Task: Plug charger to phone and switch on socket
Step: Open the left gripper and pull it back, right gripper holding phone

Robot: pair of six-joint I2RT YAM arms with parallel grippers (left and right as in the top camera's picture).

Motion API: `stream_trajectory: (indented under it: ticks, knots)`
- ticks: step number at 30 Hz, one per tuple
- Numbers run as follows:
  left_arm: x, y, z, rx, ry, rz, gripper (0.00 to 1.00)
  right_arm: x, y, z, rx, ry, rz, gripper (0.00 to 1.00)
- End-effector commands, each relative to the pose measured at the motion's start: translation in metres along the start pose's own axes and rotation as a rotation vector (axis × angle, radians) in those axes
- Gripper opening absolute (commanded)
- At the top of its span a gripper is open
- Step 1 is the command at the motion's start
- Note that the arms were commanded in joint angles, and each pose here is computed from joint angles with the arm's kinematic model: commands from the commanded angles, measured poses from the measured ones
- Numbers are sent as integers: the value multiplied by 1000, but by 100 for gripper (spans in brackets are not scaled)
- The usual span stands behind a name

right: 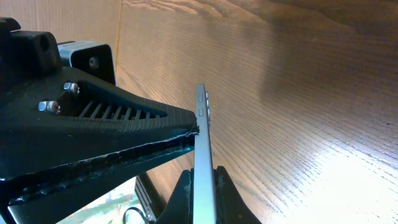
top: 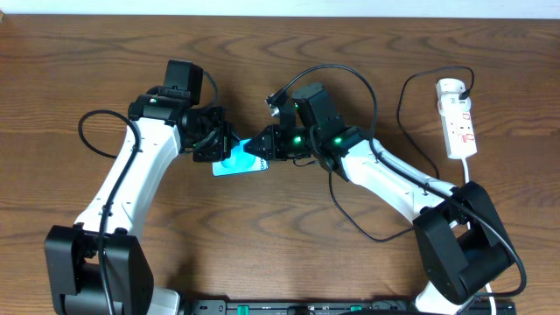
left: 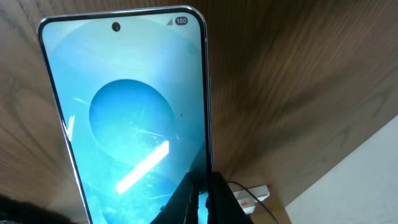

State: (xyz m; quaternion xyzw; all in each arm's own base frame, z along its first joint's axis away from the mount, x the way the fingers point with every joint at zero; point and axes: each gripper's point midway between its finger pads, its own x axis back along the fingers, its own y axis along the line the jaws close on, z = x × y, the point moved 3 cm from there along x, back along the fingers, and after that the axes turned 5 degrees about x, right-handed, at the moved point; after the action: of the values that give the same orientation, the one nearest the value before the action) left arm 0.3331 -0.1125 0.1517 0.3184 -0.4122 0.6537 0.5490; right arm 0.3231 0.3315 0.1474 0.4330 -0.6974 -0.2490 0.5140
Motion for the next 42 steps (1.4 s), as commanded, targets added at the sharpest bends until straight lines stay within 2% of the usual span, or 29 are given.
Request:
stream_trajectory:
  ticks: [1, 3, 6, 9, 13, 17, 21, 24, 28, 31, 34, 42]
  knots:
    - [-1, 4, 5, -42, 17, -13, 7, 6, 8, -13, 42, -44, -8, 1]
    - [-1, -1, 6, -74, 21, 6, 8, 6, 7, -14, 40, -47, -5, 1]
    - [0, -4, 6, -78, 24, 22, 24, 8, 4, -16, 35, -52, 2, 1]
    - [2, -6, 3, -79, 23, 28, 34, 12, -4, -17, 18, -50, 20, 1]
    - [5, -9, -4, -96, 33, 39, 39, 19, -13, -20, 4, -55, 38, 1]
    - [11, -13, -10, -108, 65, 53, 49, 25, -20, -24, -6, -68, 50, 1]
    - [19, -21, -16, -229, 112, 97, 59, 33, -29, -30, -28, -83, 64, 1]
    - [25, -25, -20, -321, 139, 127, 62, 40, -35, -35, -45, -98, 64, 1]
    - [32, -28, -26, -420, 167, 162, 71, 49, -40, -41, -85, -113, 49, 1]
    - [39, -30, -26, -491, 216, 195, 72, 56, -41, -47, -112, -127, 21, 1]
    - [45, -33, -25, -571, 261, 243, 82, 64, -36, -56, -130, -144, -47, 1]
    - [61, -44, -14, -687, 377, 363, 87, 87, -11, -77, -135, -166, -244, 1]
